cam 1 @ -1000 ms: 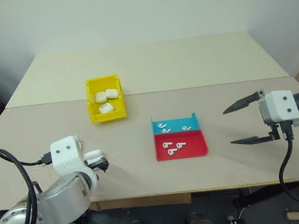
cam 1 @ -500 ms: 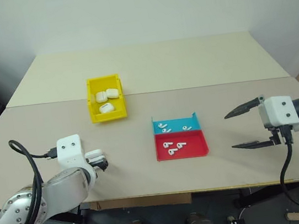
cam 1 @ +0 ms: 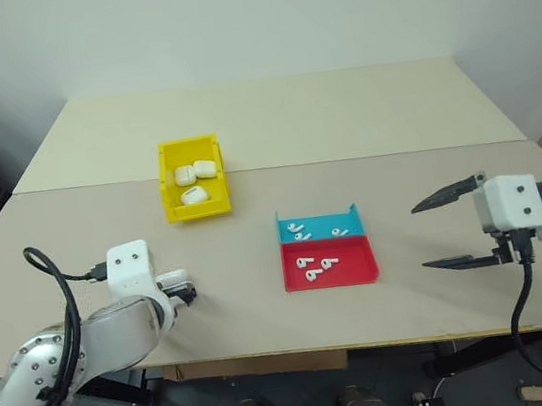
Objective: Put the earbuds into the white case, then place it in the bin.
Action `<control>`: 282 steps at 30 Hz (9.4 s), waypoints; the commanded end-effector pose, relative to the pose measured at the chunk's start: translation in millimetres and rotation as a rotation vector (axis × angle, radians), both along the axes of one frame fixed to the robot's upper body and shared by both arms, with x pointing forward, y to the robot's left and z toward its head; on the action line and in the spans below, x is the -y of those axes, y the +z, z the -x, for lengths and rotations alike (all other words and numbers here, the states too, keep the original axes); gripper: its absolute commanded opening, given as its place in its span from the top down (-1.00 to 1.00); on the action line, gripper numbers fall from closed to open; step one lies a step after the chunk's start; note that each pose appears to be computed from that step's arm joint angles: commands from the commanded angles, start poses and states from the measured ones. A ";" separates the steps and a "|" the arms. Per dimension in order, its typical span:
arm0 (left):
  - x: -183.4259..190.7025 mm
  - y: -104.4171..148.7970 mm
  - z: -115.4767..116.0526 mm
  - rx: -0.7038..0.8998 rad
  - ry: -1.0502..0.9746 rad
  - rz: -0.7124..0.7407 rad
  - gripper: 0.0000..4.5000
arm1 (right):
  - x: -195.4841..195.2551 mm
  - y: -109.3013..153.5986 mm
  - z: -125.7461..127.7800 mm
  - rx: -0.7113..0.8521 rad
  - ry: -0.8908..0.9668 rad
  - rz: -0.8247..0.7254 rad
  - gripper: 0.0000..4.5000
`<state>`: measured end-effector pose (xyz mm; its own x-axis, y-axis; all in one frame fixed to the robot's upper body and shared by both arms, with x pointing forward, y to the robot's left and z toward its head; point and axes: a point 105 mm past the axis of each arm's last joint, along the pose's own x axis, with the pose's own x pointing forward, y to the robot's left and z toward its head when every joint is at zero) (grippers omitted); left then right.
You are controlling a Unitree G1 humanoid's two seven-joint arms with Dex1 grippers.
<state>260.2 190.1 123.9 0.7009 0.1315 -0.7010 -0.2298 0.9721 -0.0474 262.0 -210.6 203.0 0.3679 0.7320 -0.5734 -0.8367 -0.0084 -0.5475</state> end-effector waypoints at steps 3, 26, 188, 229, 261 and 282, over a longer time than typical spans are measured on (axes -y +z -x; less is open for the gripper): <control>0.2 4.3 -5.2 0.001 0.008 -0.037 -1.00 | 0.0 13.6 1.6 0.058 -0.009 0.009 -0.98; 3.4 -3.9 -13.6 -0.050 -0.033 -0.050 -1.00 | 2.2 12.1 3.0 0.066 -0.031 0.019 -0.98; 38.1 29.5 57.1 1.254 -1.408 0.218 -0.23 | -149.3 -62.9 -64.9 -0.065 0.124 0.560 0.21; 37.5 28.0 54.9 1.239 -1.410 0.203 -0.23 | -146.2 -63.7 -67.1 -0.024 0.141 0.584 0.45; 69.5 91.6 14.9 1.412 -1.486 0.454 -0.23 | -103.6 82.9 -9.7 0.139 0.135 -0.357 0.45; 113.3 94.0 9.9 1.414 -1.599 0.686 -0.23 | -125.0 111.0 28.3 0.232 0.510 -0.874 0.45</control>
<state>252.1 80.2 212.0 -0.0865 -0.8520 0.5163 0.9701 0.0459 0.2382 240.8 -86.5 306.7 -0.0208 0.9684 0.2484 -0.7452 0.1506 -0.6496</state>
